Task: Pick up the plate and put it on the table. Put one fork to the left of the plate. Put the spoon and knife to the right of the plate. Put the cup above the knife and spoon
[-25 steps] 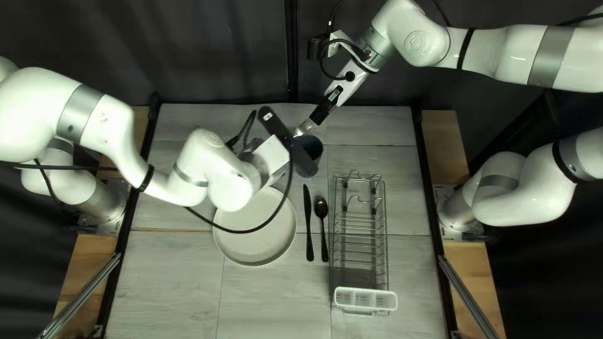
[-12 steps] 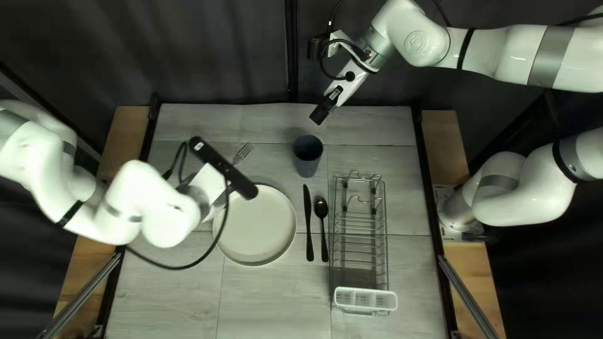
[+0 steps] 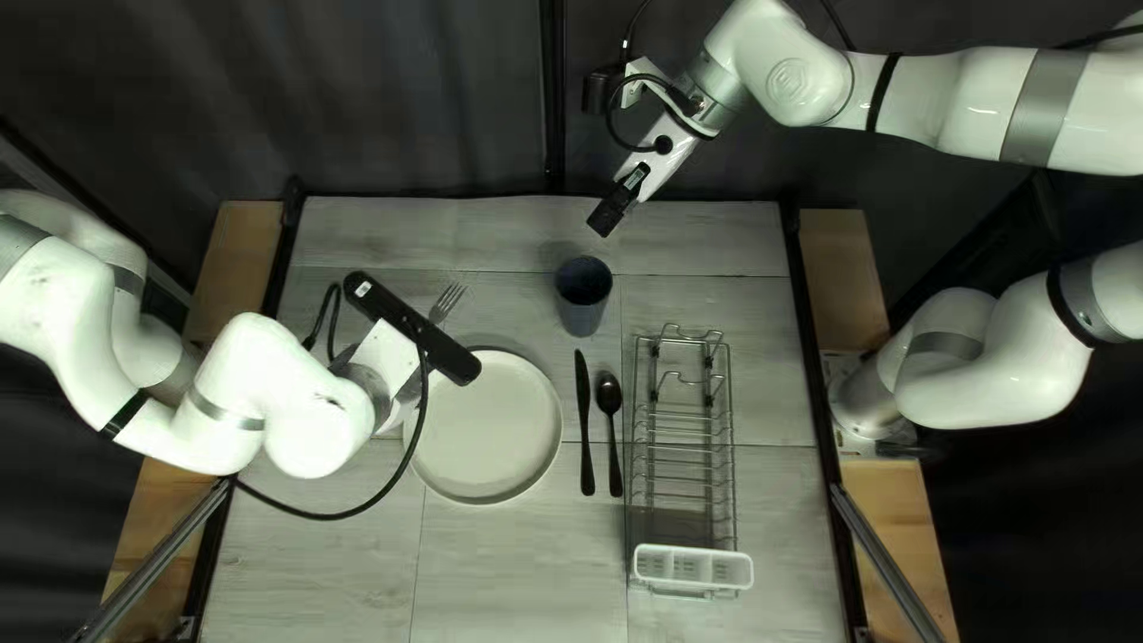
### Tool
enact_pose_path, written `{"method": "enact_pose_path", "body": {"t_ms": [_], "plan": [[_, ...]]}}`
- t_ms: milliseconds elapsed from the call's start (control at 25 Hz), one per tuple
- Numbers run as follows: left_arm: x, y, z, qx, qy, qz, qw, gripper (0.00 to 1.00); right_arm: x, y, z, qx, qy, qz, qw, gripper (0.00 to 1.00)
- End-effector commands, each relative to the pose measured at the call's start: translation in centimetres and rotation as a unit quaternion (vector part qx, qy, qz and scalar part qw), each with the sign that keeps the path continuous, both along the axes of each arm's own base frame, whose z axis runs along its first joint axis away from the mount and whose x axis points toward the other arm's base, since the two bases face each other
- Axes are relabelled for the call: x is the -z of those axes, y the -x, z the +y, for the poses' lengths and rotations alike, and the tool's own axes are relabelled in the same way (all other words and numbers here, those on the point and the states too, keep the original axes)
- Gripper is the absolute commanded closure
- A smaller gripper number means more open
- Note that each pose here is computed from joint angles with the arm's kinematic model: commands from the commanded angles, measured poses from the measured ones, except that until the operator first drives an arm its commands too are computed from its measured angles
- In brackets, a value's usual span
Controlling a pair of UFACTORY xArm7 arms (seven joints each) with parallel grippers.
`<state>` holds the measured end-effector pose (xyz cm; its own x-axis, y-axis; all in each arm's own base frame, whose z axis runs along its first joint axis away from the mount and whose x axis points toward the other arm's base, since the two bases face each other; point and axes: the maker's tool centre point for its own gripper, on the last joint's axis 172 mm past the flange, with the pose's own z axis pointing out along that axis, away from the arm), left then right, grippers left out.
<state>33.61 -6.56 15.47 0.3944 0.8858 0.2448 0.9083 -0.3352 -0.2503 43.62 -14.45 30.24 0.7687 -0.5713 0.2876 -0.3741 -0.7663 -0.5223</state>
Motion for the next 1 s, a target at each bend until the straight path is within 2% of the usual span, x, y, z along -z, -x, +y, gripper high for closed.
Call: {"method": "enact_pose_path", "body": {"t_ms": [40, 200, 240, 320, 360, 440, 640, 1000], "plan": [[0.2, 0.1, -0.5, -0.007, 0.007, 0.000, 1.0000, 1.00, 0.0, 0.0, 0.0, 0.000, 0.000, 0.000, 1.0000, 0.00], [0.2, 0.1, -0.5, -0.007, 0.007, 0.000, 1.0000, 1.00, 0.0, 0.0, 0.0, 0.000, 0.000, 0.000, 1.0000, 0.00], [0.6, 0.1, -0.6, -0.023, 0.015, -0.002, 0.9996, 1.00, 0.0, 0.0, 0.0, 0.000, 0.000, 0.000, 1.0000, 0.00], [1.3, 0.5, -1.2, -0.062, 0.037, -0.024, 0.9971, 1.00, 0.0, 0.0, 0.0, 0.000, 0.000, 0.000, 1.0000, 0.00], [1.9, 1.0, -1.7, -0.094, 0.053, -0.043, 0.9933, 1.00, 0.0, 0.0, 0.0, 0.000, 0.000, 0.000, 1.0000, 0.00], [2.8, 1.7, -2.2, -0.134, 0.069, -0.063, 0.9866, 1.00, 0.0, 0.0, 0.0, 0.000, 0.000, 0.000, 1.0000, 0.00], [5.1, 2.5, -1.9, -0.200, 0.096, -0.092, 0.9706, 1.00, 0.0, 0.0, 0.0, 0.000, 0.000, 0.000, 1.0000, 0.00], [9.3, 3.7, -1.1, -0.249, 0.134, -0.111, 0.9528, 1.00, 0.0, 0.0, 0.0, 0.000, 0.000, 0.000, 1.0000, 0.00]]}}
